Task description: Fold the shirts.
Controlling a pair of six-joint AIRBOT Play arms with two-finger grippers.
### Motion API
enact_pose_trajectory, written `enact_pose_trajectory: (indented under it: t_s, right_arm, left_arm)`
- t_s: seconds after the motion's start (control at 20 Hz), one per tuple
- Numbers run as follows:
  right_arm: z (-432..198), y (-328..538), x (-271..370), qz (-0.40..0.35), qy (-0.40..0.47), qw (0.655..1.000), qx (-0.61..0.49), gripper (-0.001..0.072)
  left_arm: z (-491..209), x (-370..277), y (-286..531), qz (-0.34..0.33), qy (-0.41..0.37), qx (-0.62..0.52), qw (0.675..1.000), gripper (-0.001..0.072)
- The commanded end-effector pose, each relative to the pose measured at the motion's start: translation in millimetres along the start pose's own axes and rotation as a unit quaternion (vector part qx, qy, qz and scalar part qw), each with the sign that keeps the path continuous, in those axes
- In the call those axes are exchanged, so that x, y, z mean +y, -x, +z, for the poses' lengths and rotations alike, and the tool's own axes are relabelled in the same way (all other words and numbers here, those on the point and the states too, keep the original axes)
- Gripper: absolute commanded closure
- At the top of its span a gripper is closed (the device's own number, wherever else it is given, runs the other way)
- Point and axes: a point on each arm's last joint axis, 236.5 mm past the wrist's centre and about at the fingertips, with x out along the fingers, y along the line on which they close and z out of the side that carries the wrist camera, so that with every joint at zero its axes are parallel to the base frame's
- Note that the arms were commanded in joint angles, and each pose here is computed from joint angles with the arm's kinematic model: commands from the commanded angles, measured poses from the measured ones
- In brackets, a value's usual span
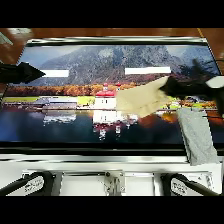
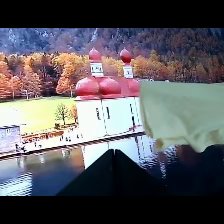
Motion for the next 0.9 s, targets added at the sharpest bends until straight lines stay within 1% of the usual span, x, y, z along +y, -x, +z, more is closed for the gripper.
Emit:
enact_pose_trajectory:
  t_s: [0.0,0.15,0.25,0.4,0.55,0.6,0.7,0.8,0.85]
  right_arm:
    - [39,105,-78,-0.089,-0.065,0.988,-0.106,0.0648]
    - [53,175,-136,-0.133,-0.136,0.964,-0.188,0.0648]
    - [49,203,-167,-0.156,-0.171,0.950,-0.212,0.0648]
    - [30,225,-198,-0.187,-0.212,0.937,-0.206,0.0648]
    - [-4,230,-209,-0.199,-0.245,0.936,-0.154,0.0648]
    - [-15,228,-208,-0.199,-0.247,0.939,-0.131,0.0648]
    - [-22,224,-201,-0.191,-0.221,0.950,-0.106,0.0648]
    - [4,221,-184,-0.147,-0.193,0.959,-0.149,0.0648]
    - [28,224,-170,-0.110,-0.177,0.959,-0.192,0.0648]
  left_arm:
    - [-6,-16,-8,-0.014,-0.012,0.011,1.000,0.0675]
    - [-14,-31,-15,-0.028,-0.024,0.027,0.999,0.0675]
    - [-25,-42,-17,-0.040,-0.031,0.049,0.998,0.0675]
    - [-36,-52,-18,-0.052,-0.038,0.071,0.995,0.0675]
    - [-36,-54,-18,-0.052,-0.040,0.068,0.995,0.0675]
    - [-34,-53,-18,-0.051,-0.041,0.065,0.996,0.0675]
    - [-32,-53,-19,-0.050,-0.041,0.061,0.996,0.0675]
    - [-31,-52,-19,-0.050,-0.041,0.059,0.996,0.0675]
    - [-31,-52,-19,-0.049,-0.041,0.058,0.996,0.0676]
